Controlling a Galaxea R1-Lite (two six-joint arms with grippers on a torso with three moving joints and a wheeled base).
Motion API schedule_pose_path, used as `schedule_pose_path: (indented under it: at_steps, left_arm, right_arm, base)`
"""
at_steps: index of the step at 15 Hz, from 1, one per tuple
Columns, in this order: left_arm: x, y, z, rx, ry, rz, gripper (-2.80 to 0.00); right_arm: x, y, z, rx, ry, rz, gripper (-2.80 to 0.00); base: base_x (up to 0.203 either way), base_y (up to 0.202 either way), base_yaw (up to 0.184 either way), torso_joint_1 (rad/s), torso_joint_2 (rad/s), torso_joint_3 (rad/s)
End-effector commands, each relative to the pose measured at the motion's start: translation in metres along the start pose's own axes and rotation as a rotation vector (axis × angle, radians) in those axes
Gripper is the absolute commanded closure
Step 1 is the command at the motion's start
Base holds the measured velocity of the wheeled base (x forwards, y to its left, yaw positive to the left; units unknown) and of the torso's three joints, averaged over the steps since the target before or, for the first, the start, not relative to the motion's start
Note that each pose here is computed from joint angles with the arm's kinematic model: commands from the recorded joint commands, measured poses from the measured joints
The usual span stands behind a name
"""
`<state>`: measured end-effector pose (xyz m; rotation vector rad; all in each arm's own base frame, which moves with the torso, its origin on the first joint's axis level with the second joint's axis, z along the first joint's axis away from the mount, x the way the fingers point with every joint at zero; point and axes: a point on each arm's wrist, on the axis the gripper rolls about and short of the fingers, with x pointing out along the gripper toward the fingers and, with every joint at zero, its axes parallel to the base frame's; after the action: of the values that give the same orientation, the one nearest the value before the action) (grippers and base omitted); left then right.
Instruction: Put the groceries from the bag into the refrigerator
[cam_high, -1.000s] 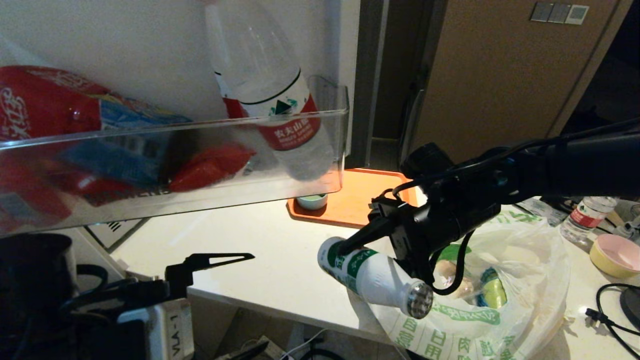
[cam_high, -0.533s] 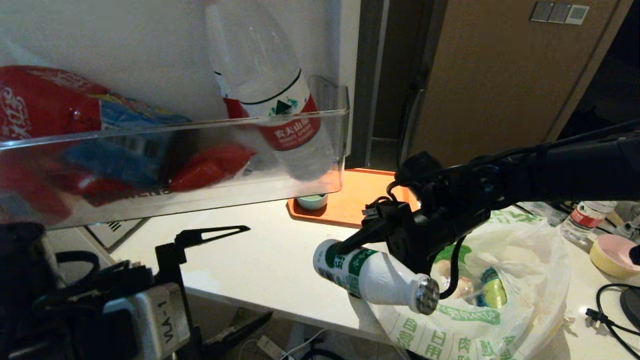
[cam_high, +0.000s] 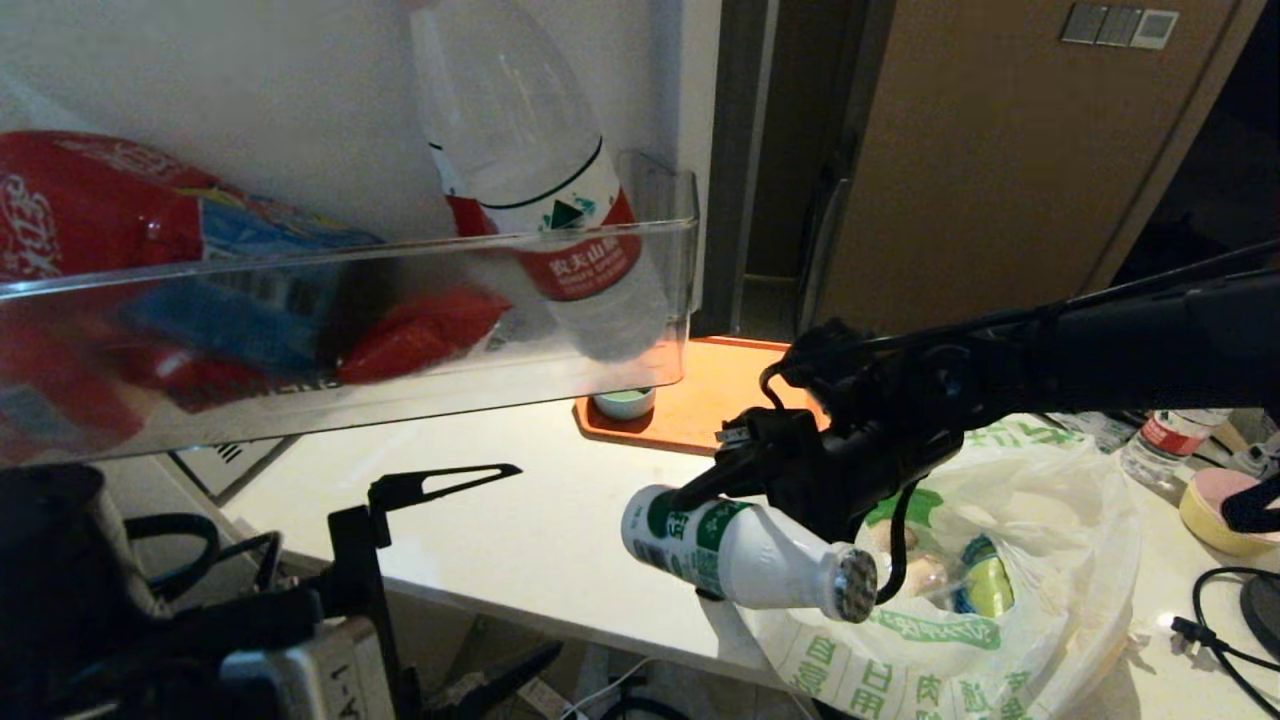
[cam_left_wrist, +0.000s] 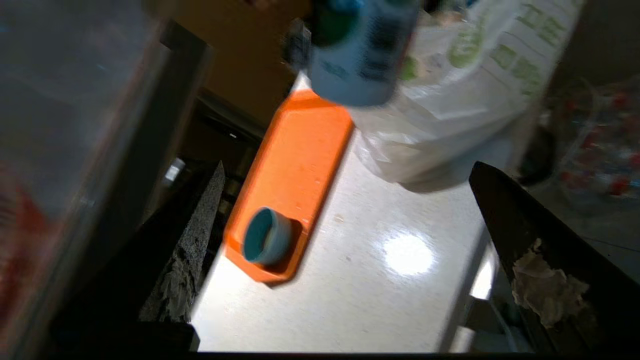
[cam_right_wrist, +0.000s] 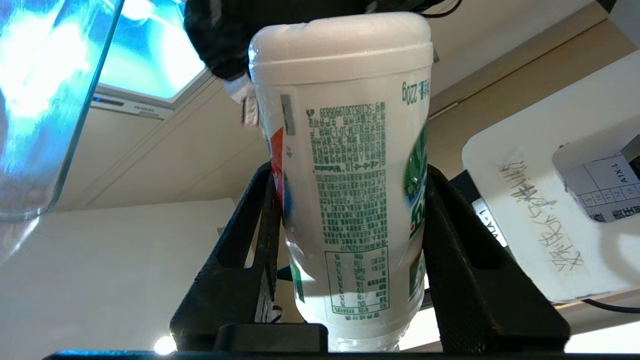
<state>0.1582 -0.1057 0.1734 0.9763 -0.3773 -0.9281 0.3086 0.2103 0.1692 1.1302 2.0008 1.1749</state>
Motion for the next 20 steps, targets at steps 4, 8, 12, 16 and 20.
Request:
schedule_pose_path:
  at_steps: [4, 8, 12, 16, 20]
  left_arm:
    - [0.024, -0.003, 0.004, 0.034, -0.077, 0.002, -2.8]
    - [0.036, -0.009, 0.002, 0.035, -0.083, -0.017, -2.8]
    - [0.047, -0.006, 0.001, 0.041, -0.092, 0.0, -2.8]
    - [0.062, -0.006, -0.006, 0.047, -0.103, 0.018, -2.8]
    - [0.075, -0.011, -0.006, 0.061, -0.142, 0.044, -2.8]
  right_arm:
    - [0.003, -0.003, 0.009, 0.018, 0.013, 0.002, 0.0]
    - [0.003, 0.002, 0.011, -0.004, 0.013, 0.002, 0.0]
    - [0.003, 0.005, 0.013, -0.017, 0.012, 0.003, 0.0]
    - [0.006, 0.006, 0.015, -0.018, 0.019, -0.001, 0.0]
    - [0.006, 0.006, 0.015, -0.018, 0.019, -0.001, 0.0]
  base:
    - [0.0, 0.0, 0.0, 0.0, 0.0, 0.0]
    - [0.0, 0.0, 0.0, 0.0, 0.0, 0.0]
    - [0.0, 0.0, 0.0, 0.0, 0.0, 0.0]
    - [0.0, 0.0, 0.0, 0.0, 0.0, 0.0]
    - [0.0, 0.0, 0.0, 0.0, 0.0, 0.0]
